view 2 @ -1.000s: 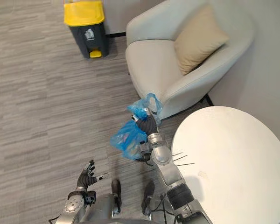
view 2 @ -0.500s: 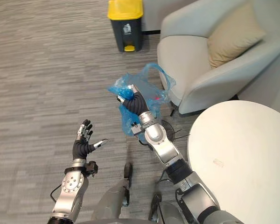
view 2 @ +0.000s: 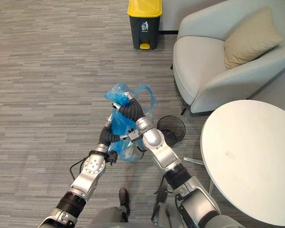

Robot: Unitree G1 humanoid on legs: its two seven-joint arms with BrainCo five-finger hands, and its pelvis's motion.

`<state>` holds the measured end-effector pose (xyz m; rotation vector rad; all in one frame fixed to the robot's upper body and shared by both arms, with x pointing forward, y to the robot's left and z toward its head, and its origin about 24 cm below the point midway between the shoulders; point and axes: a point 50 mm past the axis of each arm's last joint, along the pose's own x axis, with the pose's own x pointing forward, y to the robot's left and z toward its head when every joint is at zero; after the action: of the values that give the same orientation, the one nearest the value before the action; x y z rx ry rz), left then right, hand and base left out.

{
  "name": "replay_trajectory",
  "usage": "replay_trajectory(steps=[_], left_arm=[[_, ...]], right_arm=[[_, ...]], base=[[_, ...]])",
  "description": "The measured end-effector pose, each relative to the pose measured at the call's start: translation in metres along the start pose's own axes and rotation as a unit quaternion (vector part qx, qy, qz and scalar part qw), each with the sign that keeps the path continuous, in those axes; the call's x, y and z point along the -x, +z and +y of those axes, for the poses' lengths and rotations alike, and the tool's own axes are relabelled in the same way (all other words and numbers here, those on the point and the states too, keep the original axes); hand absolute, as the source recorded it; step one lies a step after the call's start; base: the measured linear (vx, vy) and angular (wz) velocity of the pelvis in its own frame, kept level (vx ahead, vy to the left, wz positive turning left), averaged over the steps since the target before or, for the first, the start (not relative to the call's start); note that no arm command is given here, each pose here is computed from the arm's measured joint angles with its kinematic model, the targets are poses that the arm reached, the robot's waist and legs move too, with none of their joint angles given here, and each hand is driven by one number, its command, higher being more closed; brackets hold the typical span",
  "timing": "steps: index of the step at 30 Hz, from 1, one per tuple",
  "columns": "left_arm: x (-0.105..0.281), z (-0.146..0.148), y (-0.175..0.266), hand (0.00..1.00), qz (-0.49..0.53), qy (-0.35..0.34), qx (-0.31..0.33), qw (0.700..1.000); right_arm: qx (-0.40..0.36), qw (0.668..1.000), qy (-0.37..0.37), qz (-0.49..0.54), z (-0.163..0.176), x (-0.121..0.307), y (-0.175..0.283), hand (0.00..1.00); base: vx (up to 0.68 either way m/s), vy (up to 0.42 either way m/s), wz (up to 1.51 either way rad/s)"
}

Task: Gather rubbish on tea table into small bin, then transfer packed bag to large trash can.

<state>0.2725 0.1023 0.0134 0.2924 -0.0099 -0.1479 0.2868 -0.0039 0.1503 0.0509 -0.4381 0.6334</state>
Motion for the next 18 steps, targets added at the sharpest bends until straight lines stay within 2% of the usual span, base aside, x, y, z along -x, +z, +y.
replay_trajectory(steps=[1,9,10,14,18], left_arm=[[0.0,0.0,-0.001,1.0,0.003,-0.001,-0.007,1.0],[-0.002,-0.004,-0.009,1.0,0.011,-0.023,-0.053,0.998],[-0.003,-0.004,-0.007,1.0,0.006,-0.028,-0.06,0.998],[-0.006,-0.004,-0.004,1.0,0.001,-0.026,-0.052,0.998],[-0.005,-0.004,-0.003,1.0,0.003,-0.022,-0.035,0.999]], right_arm=[[-0.016,1.0,0.013,-0.008,0.007,-0.002,0.003,1.0],[-0.092,0.994,0.057,-0.003,0.029,-0.003,0.003,1.0],[-0.097,0.993,0.064,-0.003,0.031,-0.003,0.003,0.0],[-0.093,0.989,0.113,-0.004,0.044,-0.004,0.005,0.0],[-0.08,0.988,0.129,-0.001,0.045,-0.002,0.003,0.0]], base=[[-0.02,0.064,-0.08],[-0.04,0.014,-0.14],[-0.05,-0.021,-0.05],[-0.03,-0.029,-0.07],[0.0,-0.017,-0.02]])
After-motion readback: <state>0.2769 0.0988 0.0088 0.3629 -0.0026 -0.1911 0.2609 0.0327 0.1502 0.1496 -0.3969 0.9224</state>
